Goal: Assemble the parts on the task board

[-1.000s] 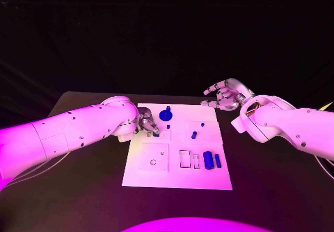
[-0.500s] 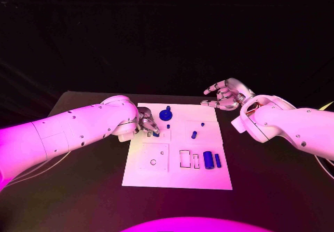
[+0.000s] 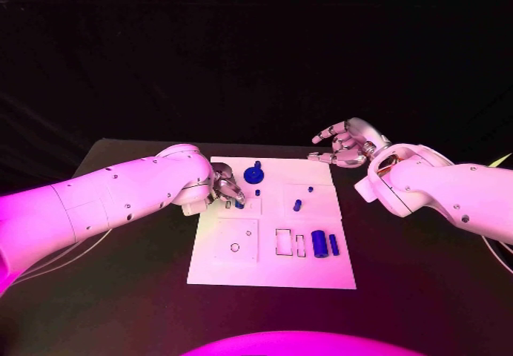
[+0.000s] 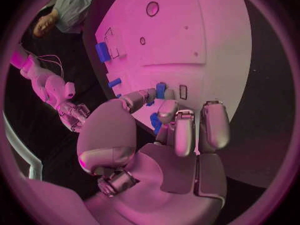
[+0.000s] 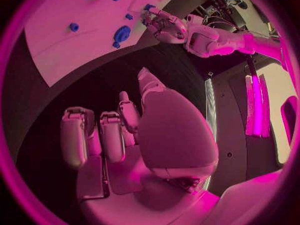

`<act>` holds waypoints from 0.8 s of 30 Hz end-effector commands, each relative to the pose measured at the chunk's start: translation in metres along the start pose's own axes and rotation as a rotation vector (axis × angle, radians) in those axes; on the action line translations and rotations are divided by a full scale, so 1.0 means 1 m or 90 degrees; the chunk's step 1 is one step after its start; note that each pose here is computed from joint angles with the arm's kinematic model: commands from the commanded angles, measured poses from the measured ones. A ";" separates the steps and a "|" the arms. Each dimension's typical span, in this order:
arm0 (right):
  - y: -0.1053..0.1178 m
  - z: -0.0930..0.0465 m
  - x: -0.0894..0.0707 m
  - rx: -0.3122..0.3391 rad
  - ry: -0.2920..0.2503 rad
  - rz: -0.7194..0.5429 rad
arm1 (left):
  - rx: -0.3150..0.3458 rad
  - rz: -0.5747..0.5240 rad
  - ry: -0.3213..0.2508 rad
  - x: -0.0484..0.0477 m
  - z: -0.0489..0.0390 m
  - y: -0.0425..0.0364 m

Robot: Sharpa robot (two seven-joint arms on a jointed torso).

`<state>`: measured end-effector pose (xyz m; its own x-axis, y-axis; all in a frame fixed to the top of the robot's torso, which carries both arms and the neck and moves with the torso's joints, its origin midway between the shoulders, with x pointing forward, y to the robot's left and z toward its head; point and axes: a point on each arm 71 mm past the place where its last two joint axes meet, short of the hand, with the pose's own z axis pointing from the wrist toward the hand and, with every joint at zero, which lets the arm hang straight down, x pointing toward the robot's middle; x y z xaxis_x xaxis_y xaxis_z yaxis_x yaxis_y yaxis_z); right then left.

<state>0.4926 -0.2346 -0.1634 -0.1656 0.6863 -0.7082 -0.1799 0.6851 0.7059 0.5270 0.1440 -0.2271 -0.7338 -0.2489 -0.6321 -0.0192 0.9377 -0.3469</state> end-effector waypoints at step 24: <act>0.000 0.000 0.001 -0.003 0.003 0.000 | 0.001 0.003 0.015 0.0049 0.0047 -0.0052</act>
<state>0.4927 -0.2344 -0.1634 -0.1664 0.6860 -0.7083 -0.1813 0.6848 0.7058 0.5290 0.1409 -0.2294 -0.7400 -0.2470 -0.6257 -0.0225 0.9387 -0.3439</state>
